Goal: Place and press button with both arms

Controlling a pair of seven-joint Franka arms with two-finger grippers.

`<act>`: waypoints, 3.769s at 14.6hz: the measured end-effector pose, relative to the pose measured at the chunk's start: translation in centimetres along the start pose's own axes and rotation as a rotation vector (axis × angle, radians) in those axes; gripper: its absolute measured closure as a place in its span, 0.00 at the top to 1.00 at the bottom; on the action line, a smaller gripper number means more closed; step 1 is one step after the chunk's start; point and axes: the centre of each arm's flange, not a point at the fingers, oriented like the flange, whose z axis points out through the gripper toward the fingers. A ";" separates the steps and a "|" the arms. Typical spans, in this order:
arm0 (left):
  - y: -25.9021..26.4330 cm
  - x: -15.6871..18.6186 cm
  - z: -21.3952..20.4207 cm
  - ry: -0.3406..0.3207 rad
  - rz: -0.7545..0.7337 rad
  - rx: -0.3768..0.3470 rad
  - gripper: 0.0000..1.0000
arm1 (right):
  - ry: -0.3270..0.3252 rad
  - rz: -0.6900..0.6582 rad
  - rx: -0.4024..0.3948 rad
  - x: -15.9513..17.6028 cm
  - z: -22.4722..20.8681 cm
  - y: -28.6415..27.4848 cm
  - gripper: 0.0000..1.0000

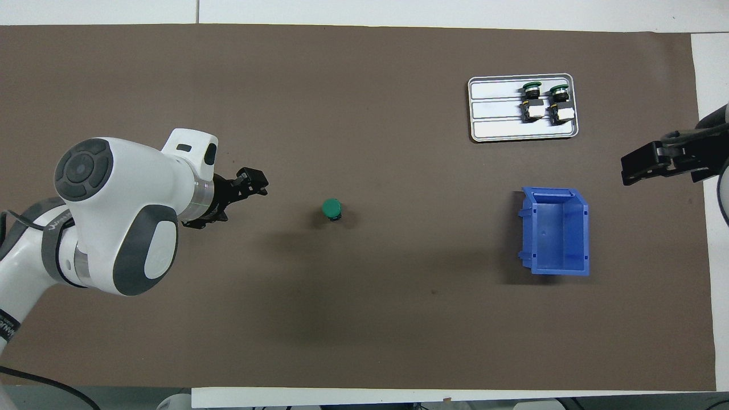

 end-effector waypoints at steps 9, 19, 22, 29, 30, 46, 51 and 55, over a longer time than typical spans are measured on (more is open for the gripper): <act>9.1 -3.1 -1.1 -0.030 0.195 0.096 0.22 | 0.000 0.000 0.000 0.0 0.0 0.0 1.00; 13.2 -6.2 4.1 -0.014 0.204 0.086 0.01 | 0.000 0.000 0.000 0.0 0.0 0.0 1.00; 13.4 -6.2 4.9 -0.011 0.203 0.082 0.01 | 0.000 0.000 0.000 0.0 0.0 0.0 1.00; 13.8 -6.5 6.2 -0.008 0.210 0.078 0.01 | 0.000 0.000 0.000 0.0 0.0 0.0 1.00; 13.8 -6.6 6.4 -0.010 0.211 0.081 0.01 | 0.000 0.000 0.000 0.0 0.0 0.0 1.00; 13.5 -6.9 7.2 -0.003 0.216 0.080 0.04 | 0.000 0.000 0.000 0.0 0.0 0.0 1.00; 13.0 -6.6 4.0 0.002 0.204 0.076 0.36 | 0.000 0.000 0.000 0.0 0.0 0.0 1.00; 9.9 -3.3 0.2 -0.008 0.169 0.097 0.80 | 0.000 0.000 0.000 0.0 0.0 0.0 1.00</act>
